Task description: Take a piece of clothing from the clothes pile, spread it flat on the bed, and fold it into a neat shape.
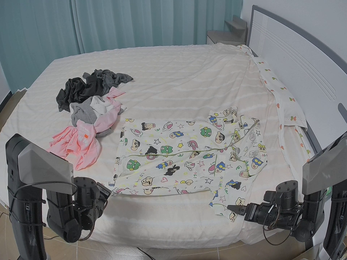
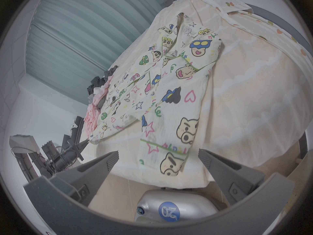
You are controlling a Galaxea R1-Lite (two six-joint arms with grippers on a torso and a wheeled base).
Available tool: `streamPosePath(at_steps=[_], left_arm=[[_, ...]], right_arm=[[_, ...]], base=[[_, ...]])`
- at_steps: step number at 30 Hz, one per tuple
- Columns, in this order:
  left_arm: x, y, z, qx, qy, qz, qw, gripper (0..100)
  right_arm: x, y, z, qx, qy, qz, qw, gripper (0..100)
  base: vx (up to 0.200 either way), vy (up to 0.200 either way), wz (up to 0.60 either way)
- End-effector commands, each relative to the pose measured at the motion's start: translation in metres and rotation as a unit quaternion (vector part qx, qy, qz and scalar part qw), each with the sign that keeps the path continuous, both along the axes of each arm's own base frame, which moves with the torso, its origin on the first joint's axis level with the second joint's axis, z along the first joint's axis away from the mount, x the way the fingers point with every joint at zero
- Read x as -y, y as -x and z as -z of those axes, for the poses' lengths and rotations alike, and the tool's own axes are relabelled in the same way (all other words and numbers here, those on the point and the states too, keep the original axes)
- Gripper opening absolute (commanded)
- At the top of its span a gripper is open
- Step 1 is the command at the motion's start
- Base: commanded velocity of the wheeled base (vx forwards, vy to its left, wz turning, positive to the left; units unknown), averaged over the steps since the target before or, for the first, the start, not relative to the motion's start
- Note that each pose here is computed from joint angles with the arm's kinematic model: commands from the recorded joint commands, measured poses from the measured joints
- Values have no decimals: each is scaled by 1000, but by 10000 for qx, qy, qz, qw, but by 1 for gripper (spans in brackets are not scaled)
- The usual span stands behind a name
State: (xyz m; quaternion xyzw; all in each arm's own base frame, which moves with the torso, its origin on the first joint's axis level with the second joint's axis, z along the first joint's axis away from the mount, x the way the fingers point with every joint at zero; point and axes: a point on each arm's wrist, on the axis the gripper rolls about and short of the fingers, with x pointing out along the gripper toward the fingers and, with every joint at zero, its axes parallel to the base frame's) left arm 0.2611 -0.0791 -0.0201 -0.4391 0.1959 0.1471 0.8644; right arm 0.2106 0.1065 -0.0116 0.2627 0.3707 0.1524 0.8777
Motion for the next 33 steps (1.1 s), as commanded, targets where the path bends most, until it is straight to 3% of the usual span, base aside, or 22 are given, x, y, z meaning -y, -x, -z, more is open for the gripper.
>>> streamPosePath(at_steps=[1,14,19,22,28,33], left_arm=[[1,-1,-1,74,24,4,10000,0],[1,-1,0,66,15,8,10000,0],[1,-1,1,58,6,12,10000,0],[1,-1,2,36,-2,12,10000,0],[1,-1,3,21,-13,15,10000,0],[1,-1,3,21,-13,23,10000,0]], right_arm=[[-9,7,-3,69,-15,-211,9998,100],[-12,-2,23,-253,150,-160,9994,100],[-10,-10,24,-191,77,-39,9998,100],[-8,-26,27,-143,-196,293,9993,100],[-7,-33,37,-221,-192,378,9989,100],[-10,-42,34,-121,-433,526,9976,100]], base=[[0,0,0],[0,0,0],[0,0,0],[0,0,0],[0,0,0],[0,0,0]])
